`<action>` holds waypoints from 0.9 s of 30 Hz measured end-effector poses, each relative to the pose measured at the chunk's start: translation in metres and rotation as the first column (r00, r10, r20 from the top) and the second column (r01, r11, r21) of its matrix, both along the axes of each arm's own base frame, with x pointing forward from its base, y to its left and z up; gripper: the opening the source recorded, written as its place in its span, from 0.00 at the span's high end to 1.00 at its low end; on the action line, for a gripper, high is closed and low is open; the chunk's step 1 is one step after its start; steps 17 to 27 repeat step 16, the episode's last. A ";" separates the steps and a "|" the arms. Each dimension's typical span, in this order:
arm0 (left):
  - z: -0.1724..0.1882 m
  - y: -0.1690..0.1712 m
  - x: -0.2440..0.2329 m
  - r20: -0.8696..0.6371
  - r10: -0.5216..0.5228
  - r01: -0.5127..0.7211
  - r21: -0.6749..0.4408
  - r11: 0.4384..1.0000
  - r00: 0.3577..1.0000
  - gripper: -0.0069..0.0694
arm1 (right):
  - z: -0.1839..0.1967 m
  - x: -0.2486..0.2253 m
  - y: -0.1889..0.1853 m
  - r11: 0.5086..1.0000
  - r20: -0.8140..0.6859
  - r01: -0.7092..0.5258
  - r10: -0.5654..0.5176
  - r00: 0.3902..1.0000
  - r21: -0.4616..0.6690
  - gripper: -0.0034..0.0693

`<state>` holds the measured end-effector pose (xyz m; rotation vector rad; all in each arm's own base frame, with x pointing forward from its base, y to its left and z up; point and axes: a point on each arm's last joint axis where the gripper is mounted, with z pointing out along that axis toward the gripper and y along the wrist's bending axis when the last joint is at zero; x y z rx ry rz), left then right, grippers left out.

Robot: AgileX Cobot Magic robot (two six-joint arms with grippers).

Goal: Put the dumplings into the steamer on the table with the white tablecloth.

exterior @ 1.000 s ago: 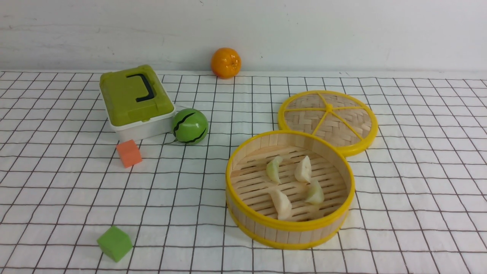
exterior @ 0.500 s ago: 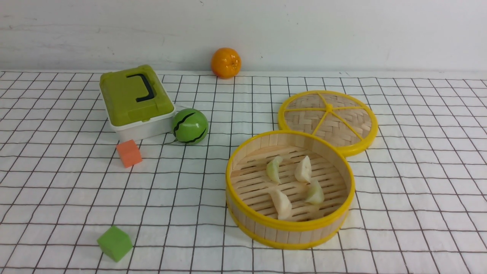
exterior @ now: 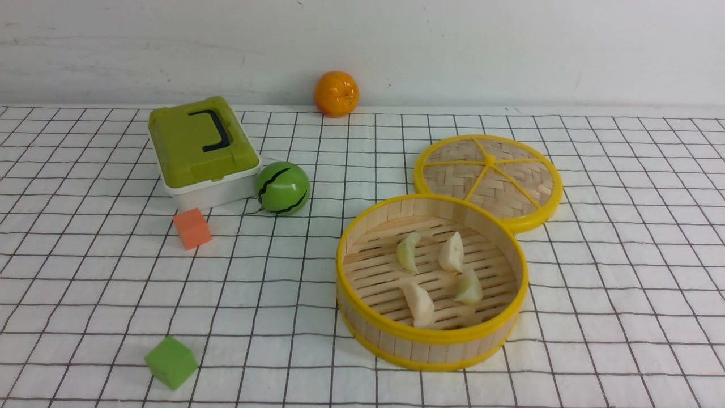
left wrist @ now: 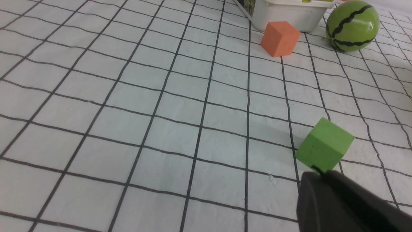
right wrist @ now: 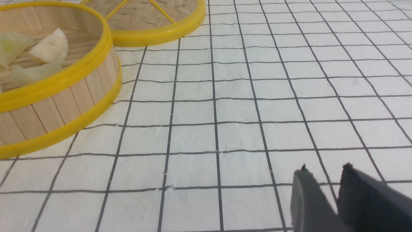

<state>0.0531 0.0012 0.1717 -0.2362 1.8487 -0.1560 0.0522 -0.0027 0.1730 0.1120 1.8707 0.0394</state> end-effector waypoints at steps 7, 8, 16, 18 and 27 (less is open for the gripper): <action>0.000 0.000 0.000 0.000 0.000 0.000 0.000 1.000 1.000 0.90 | 0.000 0.000 0.000 1.000 0.000 0.000 0.000 1.000 0.000 0.72; 0.000 0.000 0.000 0.000 0.000 0.000 0.000 1.000 1.000 0.90 | 0.000 0.000 0.000 1.000 0.000 0.000 0.000 1.000 0.000 0.72; 0.000 0.000 0.000 0.000 0.000 0.000 0.000 1.000 1.000 0.89 | 0.000 0.000 0.000 1.000 0.000 0.000 0.000 1.000 0.000 0.70; 0.000 0.000 0.000 0.000 0.000 0.000 0.000 1.000 1.000 0.89 | 0.000 0.000 0.000 1.000 0.000 0.000 0.000 1.000 0.000 0.70; 0.000 0.000 0.000 0.000 0.000 0.000 0.000 1.000 1.000 0.89 | 0.000 0.000 0.000 1.000 0.000 0.000 0.000 1.000 0.000 0.70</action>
